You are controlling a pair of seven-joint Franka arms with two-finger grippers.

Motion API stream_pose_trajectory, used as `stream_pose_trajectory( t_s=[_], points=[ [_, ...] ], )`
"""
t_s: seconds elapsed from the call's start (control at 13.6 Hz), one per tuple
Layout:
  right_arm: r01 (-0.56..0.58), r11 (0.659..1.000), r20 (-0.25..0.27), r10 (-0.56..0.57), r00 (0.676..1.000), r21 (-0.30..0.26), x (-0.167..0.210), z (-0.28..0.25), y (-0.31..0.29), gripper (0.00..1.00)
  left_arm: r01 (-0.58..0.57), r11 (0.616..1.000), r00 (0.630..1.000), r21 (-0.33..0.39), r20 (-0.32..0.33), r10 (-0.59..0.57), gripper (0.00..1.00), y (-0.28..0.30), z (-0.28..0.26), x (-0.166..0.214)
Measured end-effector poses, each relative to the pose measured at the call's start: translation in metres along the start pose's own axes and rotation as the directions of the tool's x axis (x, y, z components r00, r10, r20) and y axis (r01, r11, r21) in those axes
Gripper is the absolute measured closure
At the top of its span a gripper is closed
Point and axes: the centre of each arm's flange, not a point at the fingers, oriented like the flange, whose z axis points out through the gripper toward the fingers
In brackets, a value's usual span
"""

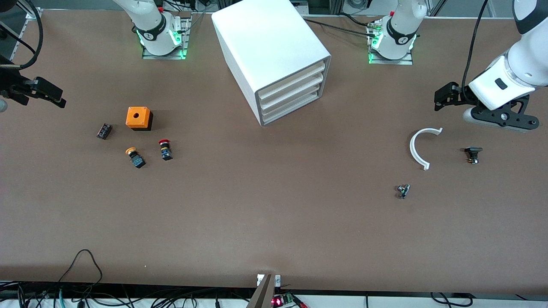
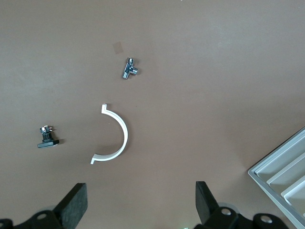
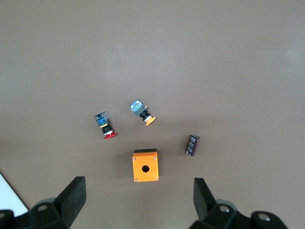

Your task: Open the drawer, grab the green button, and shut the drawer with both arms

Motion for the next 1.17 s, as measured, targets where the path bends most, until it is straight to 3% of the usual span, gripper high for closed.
stream_pose_trajectory(
  t_s=[1.17],
  points=[
    [0.009, 1.000, 0.006, -0.009, 1.000, 0.000, 0.000, 0.002, -0.004, 0.00, -0.019, 1.000, 1.000, 0.002, -0.008, 0.019, 0.00, 0.012, -0.004, 0.001]
  ],
)
